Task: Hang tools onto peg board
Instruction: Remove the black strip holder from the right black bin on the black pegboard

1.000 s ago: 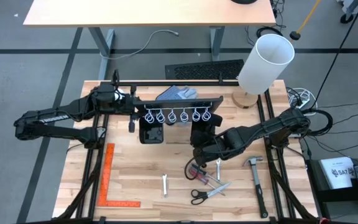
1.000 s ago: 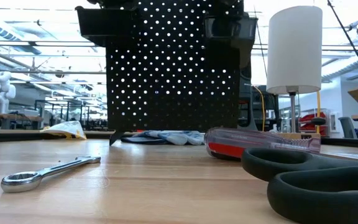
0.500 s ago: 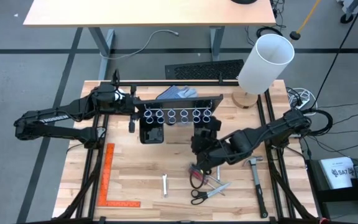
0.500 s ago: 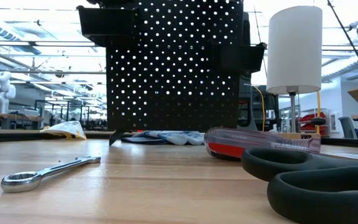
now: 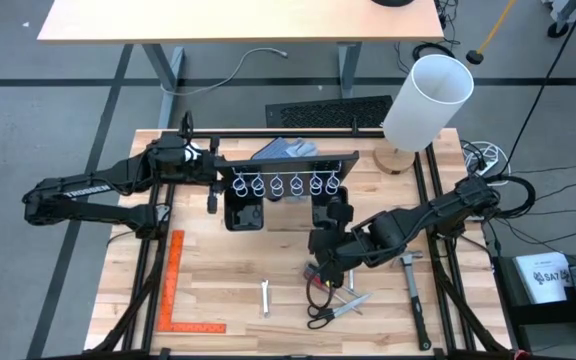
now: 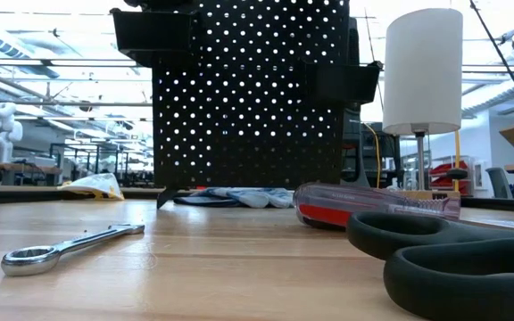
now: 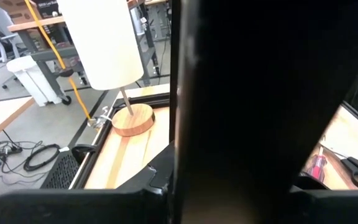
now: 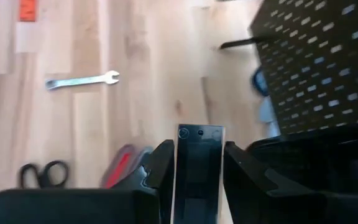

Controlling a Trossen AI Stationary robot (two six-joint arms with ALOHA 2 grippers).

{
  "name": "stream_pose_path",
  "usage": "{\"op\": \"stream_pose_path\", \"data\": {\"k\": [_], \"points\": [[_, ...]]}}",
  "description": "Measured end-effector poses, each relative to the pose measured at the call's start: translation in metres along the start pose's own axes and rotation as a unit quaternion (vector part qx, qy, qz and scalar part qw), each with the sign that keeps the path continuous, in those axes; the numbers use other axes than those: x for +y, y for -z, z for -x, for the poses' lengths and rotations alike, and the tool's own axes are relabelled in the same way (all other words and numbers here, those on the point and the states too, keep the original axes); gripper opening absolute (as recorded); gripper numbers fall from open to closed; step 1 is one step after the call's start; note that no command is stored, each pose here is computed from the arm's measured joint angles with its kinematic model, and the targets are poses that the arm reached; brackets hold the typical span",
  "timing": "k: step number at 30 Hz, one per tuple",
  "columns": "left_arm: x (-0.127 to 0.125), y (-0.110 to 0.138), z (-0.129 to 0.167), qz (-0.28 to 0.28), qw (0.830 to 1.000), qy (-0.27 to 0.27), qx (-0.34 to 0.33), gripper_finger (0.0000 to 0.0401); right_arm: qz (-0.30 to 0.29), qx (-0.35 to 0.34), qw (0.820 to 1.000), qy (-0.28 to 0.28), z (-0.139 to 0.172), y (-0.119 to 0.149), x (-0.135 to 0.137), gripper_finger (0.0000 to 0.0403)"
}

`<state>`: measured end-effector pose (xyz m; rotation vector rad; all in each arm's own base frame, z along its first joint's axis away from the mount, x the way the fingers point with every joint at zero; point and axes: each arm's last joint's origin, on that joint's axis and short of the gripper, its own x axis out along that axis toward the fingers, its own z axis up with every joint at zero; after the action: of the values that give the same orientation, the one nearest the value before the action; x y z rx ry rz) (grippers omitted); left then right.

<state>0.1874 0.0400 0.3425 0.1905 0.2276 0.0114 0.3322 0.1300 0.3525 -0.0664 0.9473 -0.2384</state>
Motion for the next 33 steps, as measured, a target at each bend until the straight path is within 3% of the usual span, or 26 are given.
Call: {"op": "stream_pose_path", "data": {"k": [6, 11, 15, 22, 33], "points": [[0.000, 0.000, 0.000, 0.001, 1.000, 0.000, 0.000, 0.0088, -0.022, 0.052, 0.995, -0.081, -0.008, 0.005, 0.008, 0.0097], [0.000, 0.000, 0.000, 0.002, 1.000, 0.000, 0.000, 0.0088, -0.032, 0.136, 0.985, -0.101, -0.044, 0.024, 0.027, 0.0097], [0.000, 0.000, 0.000, 0.007, 1.000, 0.000, 0.000, 0.0088, -0.051, 0.175, 0.982, -0.060, -0.076, 0.042, 0.043, 0.0097], [0.000, 0.000, 0.000, 0.014, 1.000, 0.001, 0.002, 0.0088, -0.135, 0.208, 0.967, 0.047, -0.124, 0.073, 0.061, 0.0097], [0.000, 0.001, 0.000, 0.015, 1.000, 0.002, 0.005, 0.0088, -0.214, 0.184, 0.954, 0.104, -0.145, 0.096, 0.070, 0.0097]]}}
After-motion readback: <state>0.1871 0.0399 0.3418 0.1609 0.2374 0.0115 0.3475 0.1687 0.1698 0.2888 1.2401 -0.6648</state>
